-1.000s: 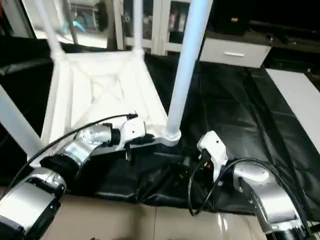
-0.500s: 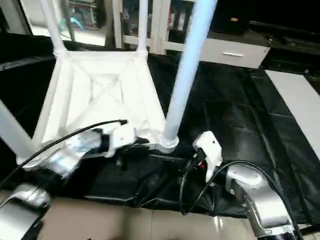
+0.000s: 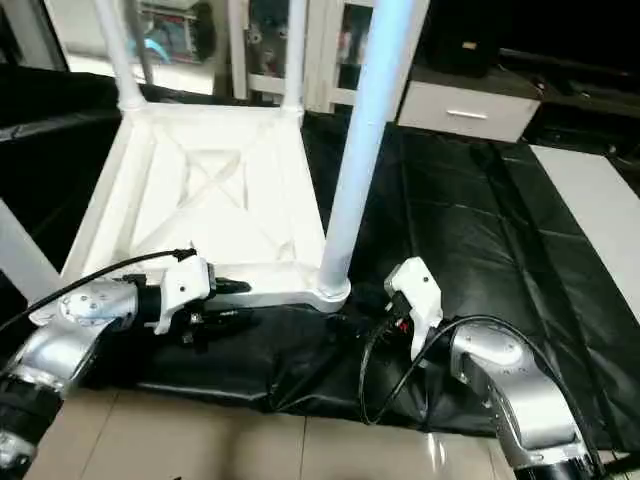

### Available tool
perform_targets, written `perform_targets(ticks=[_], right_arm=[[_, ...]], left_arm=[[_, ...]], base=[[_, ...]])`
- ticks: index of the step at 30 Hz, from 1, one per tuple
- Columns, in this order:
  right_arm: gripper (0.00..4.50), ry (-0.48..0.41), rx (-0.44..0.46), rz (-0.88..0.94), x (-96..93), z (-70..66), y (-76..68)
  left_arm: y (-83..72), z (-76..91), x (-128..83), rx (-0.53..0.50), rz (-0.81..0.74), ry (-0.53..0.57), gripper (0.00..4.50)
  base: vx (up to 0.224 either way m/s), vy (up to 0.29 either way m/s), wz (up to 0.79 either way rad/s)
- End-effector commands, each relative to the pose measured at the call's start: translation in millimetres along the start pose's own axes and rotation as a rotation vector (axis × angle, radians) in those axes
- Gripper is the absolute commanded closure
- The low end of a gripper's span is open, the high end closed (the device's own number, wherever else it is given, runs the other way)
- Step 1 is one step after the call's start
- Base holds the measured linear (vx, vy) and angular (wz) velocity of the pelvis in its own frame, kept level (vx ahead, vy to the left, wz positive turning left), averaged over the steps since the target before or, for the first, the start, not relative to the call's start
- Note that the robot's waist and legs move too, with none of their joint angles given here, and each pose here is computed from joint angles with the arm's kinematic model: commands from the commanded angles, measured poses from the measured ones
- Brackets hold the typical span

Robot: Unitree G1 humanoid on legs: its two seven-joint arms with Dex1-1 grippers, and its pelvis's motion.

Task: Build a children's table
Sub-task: Rotate leg to tighten

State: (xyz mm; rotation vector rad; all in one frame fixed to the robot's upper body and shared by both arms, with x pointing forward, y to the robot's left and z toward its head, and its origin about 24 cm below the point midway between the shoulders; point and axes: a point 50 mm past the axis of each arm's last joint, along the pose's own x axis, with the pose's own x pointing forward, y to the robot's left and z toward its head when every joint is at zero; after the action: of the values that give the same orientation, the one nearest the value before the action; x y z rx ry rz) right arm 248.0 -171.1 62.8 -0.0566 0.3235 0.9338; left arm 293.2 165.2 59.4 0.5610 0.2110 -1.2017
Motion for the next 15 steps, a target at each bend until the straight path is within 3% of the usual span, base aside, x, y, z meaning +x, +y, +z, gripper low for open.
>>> perform_targets(ticks=[1, 6, 15], right_arm=[[0.97, -0.012, 0.003, -0.017, -4.4, 2.9, -2.7], [0.97, -0.008, 0.005, -0.015, -4.2, 0.6, -1.8], [0.97, -0.01, 0.017, -0.004, -3.3, -1.8, 1.8]], left_arm=[[3.3, -5.6, -10.2, -0.011, 0.038, 0.032, 2.58], [10.1, -20.0, -31.6, -0.027, 0.157, 0.116, 2.58], [4.9, -29.5, -58.4, -0.077, 0.162, 0.136, 2.58]], base=[[0.0, 0.0, 0.0], [0.0, 0.0, 0.0], [0.0, 0.0, 0.0]])
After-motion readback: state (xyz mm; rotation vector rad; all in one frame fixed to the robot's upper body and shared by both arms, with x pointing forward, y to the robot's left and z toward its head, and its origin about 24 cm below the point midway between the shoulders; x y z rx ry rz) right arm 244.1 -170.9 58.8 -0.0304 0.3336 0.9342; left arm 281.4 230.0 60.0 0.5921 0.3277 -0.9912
